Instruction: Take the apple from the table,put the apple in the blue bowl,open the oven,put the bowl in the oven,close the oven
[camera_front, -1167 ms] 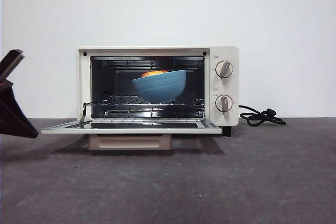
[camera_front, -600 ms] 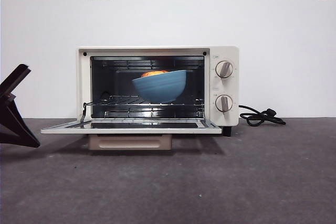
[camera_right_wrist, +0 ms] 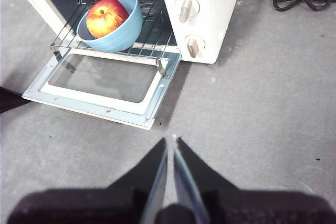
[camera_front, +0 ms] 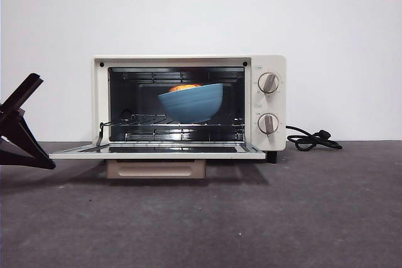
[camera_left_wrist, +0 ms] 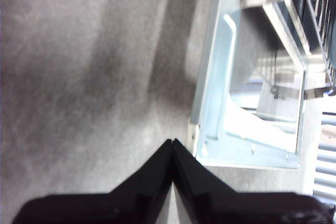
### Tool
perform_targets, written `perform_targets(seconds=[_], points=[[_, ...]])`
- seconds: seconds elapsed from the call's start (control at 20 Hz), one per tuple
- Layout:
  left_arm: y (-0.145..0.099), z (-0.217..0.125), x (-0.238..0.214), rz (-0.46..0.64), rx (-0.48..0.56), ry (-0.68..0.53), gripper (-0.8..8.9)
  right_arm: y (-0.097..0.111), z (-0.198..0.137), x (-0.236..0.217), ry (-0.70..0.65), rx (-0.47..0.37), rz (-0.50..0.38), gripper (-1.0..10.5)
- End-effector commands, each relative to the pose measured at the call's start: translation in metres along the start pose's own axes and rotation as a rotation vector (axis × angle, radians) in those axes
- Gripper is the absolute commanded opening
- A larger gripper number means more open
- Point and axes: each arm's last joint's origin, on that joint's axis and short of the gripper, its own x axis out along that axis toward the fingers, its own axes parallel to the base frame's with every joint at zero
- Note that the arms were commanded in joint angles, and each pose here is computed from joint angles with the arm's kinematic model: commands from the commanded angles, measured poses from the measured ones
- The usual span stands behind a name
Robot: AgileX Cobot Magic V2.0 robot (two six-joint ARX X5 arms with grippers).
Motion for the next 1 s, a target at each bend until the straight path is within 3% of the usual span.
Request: perform_targets(seconds=[0.05,0.55,1.0], points=[[-0.003,-0.001,0.004,-0.032,-0.005,0.009,-0.08,-0.001,-0.003,0.002,0.005,0.014,0.003,0.3],[-0.025,0.017,0.001,-0.192,-0.003,-0.035,-0.08,0.0,-0.003,0.002,0.007,0.032,0.026,0.3],[-0.089,0.068,-0.021,-0.318,0.136,-0.136,-0.08,0.0,-0.003,0.002,0.008,0.05,0.026,0.1]])
